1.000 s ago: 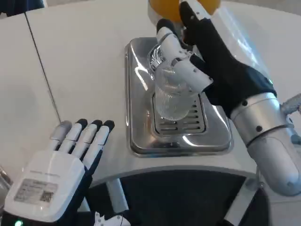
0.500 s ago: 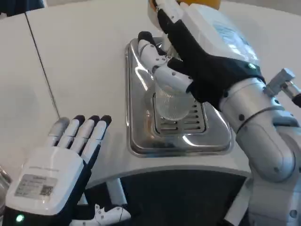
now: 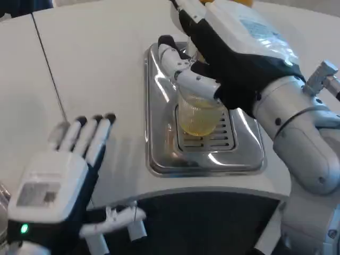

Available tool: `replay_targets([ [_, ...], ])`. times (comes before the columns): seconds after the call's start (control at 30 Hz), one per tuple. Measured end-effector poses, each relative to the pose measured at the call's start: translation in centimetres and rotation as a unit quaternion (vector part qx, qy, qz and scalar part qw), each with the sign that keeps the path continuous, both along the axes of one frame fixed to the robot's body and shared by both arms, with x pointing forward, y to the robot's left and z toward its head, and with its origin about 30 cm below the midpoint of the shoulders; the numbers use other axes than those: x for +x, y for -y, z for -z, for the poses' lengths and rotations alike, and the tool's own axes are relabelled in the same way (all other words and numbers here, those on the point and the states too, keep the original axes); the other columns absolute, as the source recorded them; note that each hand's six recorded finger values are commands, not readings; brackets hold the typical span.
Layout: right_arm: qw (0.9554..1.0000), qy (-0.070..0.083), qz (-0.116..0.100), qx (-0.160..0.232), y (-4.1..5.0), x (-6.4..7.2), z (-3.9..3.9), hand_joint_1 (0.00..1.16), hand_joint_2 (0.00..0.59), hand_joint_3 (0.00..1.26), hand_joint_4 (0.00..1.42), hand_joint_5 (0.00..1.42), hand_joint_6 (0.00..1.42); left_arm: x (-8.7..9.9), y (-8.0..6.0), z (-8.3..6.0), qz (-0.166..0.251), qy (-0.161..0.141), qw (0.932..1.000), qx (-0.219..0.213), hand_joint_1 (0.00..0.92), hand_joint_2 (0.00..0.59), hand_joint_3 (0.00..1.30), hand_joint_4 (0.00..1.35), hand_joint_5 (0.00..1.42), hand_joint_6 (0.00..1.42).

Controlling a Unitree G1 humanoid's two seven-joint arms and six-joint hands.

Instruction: Grasp the cup under the faucet to collect the drink, then remove the cup.

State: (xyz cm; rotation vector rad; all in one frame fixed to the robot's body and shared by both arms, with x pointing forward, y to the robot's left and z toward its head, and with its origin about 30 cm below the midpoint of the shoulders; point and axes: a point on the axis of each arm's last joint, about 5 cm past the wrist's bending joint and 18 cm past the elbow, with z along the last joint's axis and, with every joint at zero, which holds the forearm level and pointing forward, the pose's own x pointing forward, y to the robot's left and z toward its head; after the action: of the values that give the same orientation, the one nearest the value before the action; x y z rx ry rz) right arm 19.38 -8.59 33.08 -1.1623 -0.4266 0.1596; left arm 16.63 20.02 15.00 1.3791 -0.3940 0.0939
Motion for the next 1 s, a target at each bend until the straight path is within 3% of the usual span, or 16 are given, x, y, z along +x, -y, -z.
replay_targets([
  [0.27,1.0000,-0.001,0.000,-0.004,-0.11,-0.2,0.10,0.00,0.581,0.00,0.00,0.00,0.00,2.8,0.9,-0.8,0.004,0.025,0.9993,-0.026,0.083,0.057,0.00,0.00,0.00,0.05],
  [0.57,1.0000,-0.005,-0.001,-0.001,-0.05,-0.3,0.22,0.00,0.581,0.00,0.00,0.00,0.00,4.4,1.7,-0.8,0.030,0.020,0.9955,-0.088,0.216,0.048,0.00,0.00,0.03,0.07],
  [1.0,1.0000,-0.009,-0.002,0.004,-0.08,-0.4,0.42,0.00,0.581,0.00,0.00,0.00,0.00,5.7,2.9,-0.6,0.071,0.023,0.9882,-0.133,0.223,0.041,0.00,0.00,0.06,0.10],
])
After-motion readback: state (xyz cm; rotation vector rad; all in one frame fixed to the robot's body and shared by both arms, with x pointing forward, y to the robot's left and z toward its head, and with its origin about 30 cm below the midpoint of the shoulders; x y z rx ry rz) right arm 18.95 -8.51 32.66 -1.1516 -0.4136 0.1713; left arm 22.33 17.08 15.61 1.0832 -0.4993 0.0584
